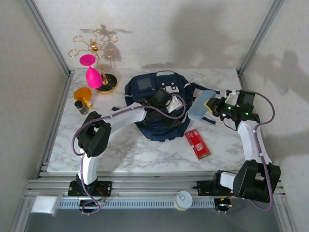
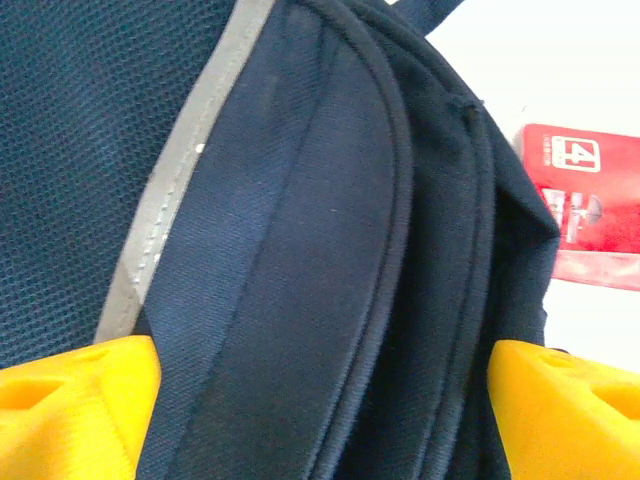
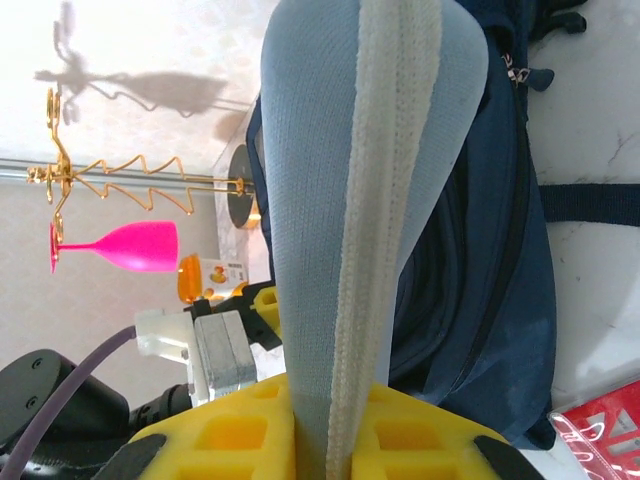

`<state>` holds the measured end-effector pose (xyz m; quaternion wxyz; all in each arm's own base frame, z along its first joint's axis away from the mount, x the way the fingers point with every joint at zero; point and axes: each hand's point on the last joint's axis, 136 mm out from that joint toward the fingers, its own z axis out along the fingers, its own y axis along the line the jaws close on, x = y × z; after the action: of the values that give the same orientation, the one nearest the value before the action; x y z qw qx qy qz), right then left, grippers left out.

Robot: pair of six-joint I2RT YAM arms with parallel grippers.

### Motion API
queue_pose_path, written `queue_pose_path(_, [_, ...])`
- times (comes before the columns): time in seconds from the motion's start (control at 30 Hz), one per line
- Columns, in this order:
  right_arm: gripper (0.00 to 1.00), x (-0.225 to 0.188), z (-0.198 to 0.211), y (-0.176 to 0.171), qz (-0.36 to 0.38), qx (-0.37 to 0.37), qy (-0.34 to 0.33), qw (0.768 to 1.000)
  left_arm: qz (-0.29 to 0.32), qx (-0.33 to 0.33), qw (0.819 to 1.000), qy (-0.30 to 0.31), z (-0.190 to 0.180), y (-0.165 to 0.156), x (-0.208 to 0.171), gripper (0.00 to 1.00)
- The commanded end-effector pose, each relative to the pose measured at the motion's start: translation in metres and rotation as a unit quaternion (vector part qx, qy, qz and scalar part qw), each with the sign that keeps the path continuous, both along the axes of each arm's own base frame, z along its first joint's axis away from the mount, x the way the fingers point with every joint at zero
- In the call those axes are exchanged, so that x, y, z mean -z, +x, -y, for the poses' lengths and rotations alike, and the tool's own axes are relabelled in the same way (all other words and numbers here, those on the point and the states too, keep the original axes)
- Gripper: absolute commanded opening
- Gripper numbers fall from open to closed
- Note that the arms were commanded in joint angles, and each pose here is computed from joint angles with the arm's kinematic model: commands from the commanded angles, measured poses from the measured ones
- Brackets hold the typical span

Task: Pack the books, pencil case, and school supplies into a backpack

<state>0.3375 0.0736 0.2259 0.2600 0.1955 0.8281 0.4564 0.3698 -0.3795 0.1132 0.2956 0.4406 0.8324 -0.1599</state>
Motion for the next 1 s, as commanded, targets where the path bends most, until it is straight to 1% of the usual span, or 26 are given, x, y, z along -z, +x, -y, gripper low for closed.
queue_pose_path(0.0, [0.16,-0.002,0.002,0.003,0.016,-0.007,-0.004,1.0,0.003,-0.012,1.0,0.021,-0.012,0.016,0.0,0.8])
queue_pose_path(0.1, [0.16,0.002,0.003,0.002,0.009,-0.006,-0.006,1.0,0.025,-0.036,0.999,0.019,-0.019,0.03,-0.013,0.74])
queue_pose_path(0.17, [0.16,0.003,0.004,0.002,0.007,-0.003,-0.013,1.0,0.035,-0.048,0.998,0.008,-0.022,0.036,-0.023,0.68])
queue_pose_path(0.23, [0.17,0.008,0.006,0.001,-0.002,0.001,-0.022,1.0,0.042,-0.051,0.998,0.003,-0.024,0.039,-0.027,0.6])
queue_pose_path(0.33, [0.16,0.016,0.006,-0.001,-0.018,0.0,-0.018,1.0,0.052,-0.064,0.997,0.001,-0.025,0.045,-0.032,0.47])
queue_pose_path(0.37, [0.16,0.019,0.005,-0.001,-0.024,0.002,-0.013,1.0,0.047,-0.061,0.997,-0.006,-0.023,0.043,-0.032,0.45])
queue_pose_path(0.47, [0.16,0.026,0.005,-0.003,-0.039,0.01,-0.006,0.999,0.022,-0.038,0.999,-0.02,-0.013,0.029,-0.028,0.43])
queue_pose_path(0.57, [0.15,0.031,0.002,-0.004,-0.041,0.015,0.011,0.999,0.0,-0.021,1.0,-0.005,-0.01,0.011,-0.013,0.42])
queue_pose_path(0.63, [0.15,0.031,0.002,-0.002,-0.042,0.013,0.013,0.999,-0.004,-0.02,1.0,0.011,-0.013,0.004,-0.002,0.46])
queue_pose_path(0.7, [0.15,0.03,0.003,-0.001,-0.039,0.015,0.007,0.999,0.007,-0.031,0.999,0.024,-0.019,0.003,0.009,0.54])
queue_pose_path(0.77, [0.15,0.026,0.004,0.0,-0.033,0.017,0.006,0.999,0.006,-0.024,0.999,0.026,-0.019,0.001,0.017,0.61])
queue_pose_path(0.83, [0.14,0.026,0.004,0.001,-0.032,0.016,0.006,0.999,0.02,-0.028,0.999,0.032,-0.02,0.006,0.019,0.62])
queue_pose_path(0.9, [0.14,0.025,0.004,0.002,-0.031,0.016,0.006,0.999,0.044,-0.04,0.997,0.04,-0.022,0.017,0.016,0.61])
queue_pose_path(0.93, [0.14,0.024,0.004,0.003,-0.029,0.016,0.005,0.999,0.052,-0.04,0.997,0.039,-0.021,0.02,0.013,0.57])
queue_pose_path(0.97, [0.14,0.025,0.005,0.003,-0.03,0.017,0.003,0.999,0.059,-0.037,0.997,0.037,-0.019,0.022,0.011,0.47])
